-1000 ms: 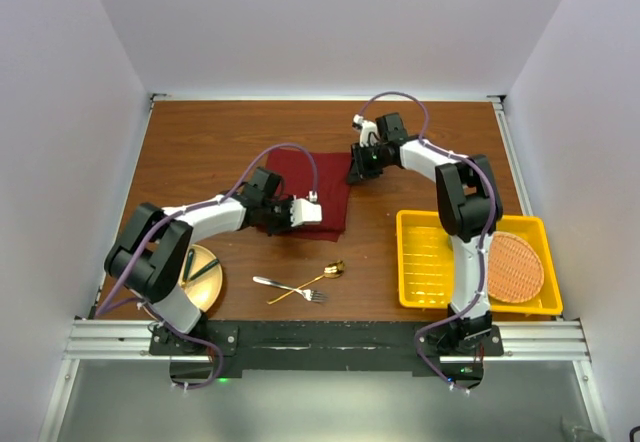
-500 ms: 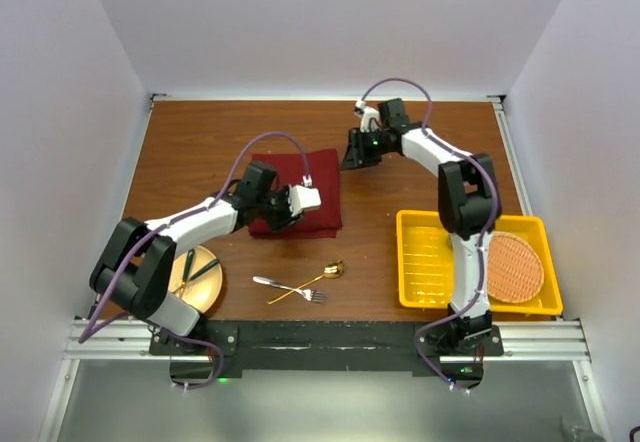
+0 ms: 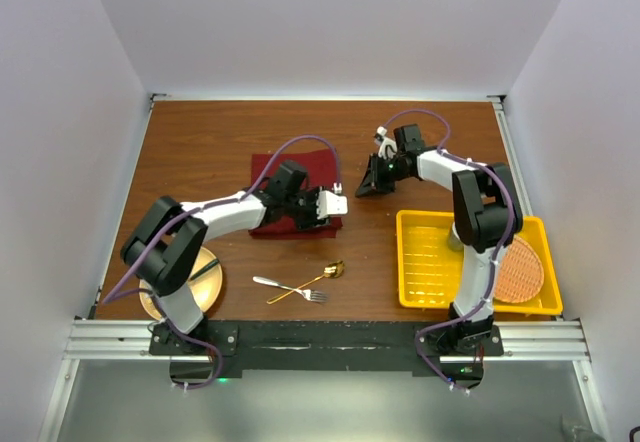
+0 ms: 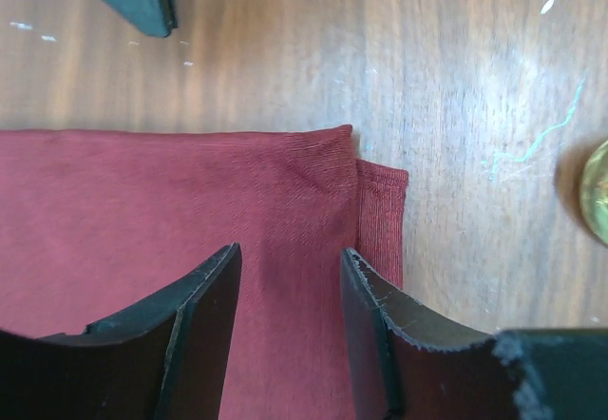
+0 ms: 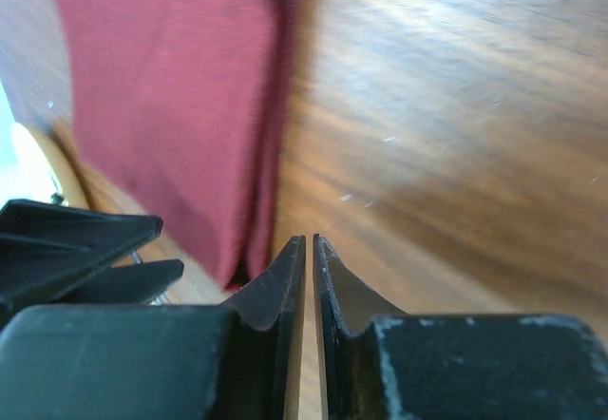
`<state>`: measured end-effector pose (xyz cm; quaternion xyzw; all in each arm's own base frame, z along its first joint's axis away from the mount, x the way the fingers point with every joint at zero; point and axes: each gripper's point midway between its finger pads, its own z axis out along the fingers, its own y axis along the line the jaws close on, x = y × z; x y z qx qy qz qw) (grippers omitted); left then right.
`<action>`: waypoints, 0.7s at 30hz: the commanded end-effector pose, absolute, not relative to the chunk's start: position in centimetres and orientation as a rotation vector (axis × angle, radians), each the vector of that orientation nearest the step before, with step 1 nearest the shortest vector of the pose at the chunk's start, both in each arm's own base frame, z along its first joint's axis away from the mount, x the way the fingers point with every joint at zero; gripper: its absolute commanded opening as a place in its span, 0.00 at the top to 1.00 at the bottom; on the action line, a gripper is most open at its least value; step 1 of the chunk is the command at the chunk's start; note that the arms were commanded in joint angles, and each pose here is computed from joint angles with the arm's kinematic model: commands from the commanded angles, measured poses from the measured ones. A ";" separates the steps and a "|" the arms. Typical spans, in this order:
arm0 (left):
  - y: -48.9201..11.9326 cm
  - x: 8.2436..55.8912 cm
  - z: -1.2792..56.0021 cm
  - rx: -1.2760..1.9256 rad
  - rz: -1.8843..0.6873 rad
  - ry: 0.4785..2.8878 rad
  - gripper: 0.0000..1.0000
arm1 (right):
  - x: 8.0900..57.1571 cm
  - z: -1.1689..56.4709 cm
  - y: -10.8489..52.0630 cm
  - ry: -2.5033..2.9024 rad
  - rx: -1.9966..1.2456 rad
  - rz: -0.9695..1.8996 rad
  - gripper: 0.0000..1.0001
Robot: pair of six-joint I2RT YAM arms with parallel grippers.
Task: Fold the napkin into a case and place the utensils inside
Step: Smooth out the lower triangle-folded napkin at the center of the board.
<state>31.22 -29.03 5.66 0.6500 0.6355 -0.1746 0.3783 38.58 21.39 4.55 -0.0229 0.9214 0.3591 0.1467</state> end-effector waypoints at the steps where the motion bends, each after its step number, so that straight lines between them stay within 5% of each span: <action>1: -31.2 32.3 6.3 1.733 -0.439 1.486 0.49 | 39.0 3.8 21.8 2.687 0.017 1.076 0.90; 12: -30.9 32.9 5.0 1.714 -0.472 1.558 0.72 | 37.8 3.1 22.2 2.749 0.064 1.140 0.90; 21: -31.2 37.4 5.7 1.406 -0.561 1.787 0.73 | 38.2 3.3 21.8 2.741 0.075 1.133 0.87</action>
